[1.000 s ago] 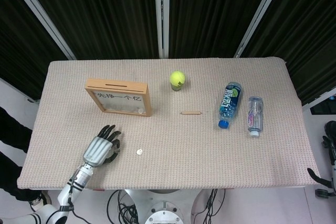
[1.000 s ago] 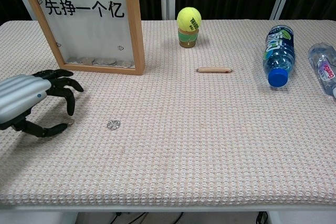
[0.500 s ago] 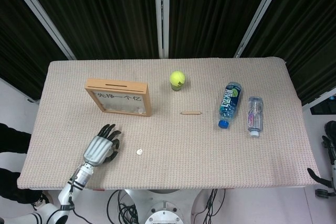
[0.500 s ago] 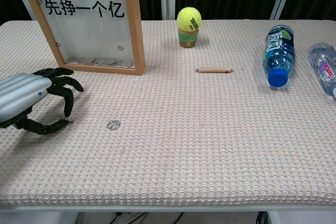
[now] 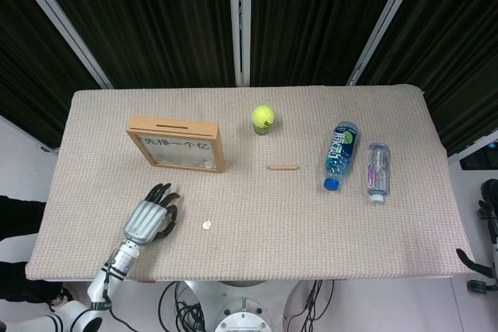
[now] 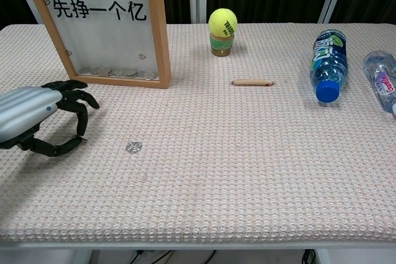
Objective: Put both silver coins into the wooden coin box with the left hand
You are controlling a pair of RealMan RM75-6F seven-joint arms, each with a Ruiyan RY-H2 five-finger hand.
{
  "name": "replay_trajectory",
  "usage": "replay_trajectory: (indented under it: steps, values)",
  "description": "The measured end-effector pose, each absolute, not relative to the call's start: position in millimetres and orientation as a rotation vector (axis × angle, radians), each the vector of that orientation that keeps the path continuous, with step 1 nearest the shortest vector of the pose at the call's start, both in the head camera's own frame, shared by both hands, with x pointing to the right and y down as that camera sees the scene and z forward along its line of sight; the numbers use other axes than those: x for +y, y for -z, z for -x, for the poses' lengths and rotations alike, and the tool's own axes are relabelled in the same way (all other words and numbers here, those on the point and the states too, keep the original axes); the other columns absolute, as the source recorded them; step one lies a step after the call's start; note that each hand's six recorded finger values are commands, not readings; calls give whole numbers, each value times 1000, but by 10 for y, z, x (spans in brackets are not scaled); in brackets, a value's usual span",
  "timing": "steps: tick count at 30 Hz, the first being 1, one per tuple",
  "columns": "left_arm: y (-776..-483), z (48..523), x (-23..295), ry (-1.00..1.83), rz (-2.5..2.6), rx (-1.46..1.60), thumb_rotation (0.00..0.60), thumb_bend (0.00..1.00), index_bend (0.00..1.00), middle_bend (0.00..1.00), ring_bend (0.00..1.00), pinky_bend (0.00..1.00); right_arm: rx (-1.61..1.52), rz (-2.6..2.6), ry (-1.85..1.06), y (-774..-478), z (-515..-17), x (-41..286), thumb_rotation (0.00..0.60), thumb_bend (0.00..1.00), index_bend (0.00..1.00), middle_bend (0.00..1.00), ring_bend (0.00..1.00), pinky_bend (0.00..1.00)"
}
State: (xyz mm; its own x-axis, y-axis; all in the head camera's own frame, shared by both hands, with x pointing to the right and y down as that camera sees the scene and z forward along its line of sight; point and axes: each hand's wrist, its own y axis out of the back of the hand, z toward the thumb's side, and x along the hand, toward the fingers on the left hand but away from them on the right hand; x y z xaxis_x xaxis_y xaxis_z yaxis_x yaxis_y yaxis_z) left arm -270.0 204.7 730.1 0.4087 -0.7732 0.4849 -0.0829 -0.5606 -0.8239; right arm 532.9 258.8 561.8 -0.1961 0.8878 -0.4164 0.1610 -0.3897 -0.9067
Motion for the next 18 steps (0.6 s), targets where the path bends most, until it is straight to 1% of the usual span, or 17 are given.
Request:
replay_trajectory:
  steps: [4,7,9,15,18]
  values:
    - [-7264,2711,2035,1183,1927,741,600,403,583,220,15,101,-1245,1495,-1641,-5624,-5327,2591,600,134,0,0,0,0]
    - [-7206,2733,2024,1179,1919,751,600,403,584,220,16,152,-1246,1493,-1639,-5620,-5328,2592,600,134,0,0,0,0]
    - [-7146,2763,2012,1176,1903,757,600,403,585,220,16,160,-1248,1490,-1637,-5611,-5330,2590,600,133,0,0,0,0]
    - [-6828,3007,1913,1183,1830,813,600,403,594,222,16,162,-1251,1485,-1628,-5578,-5339,2580,600,133,0,0,0,0]
    - [-6611,3193,1798,1190,1780,864,600,403,606,224,17,162,-1250,1484,-1615,-5550,-5328,2571,600,134,0,0,0,0]
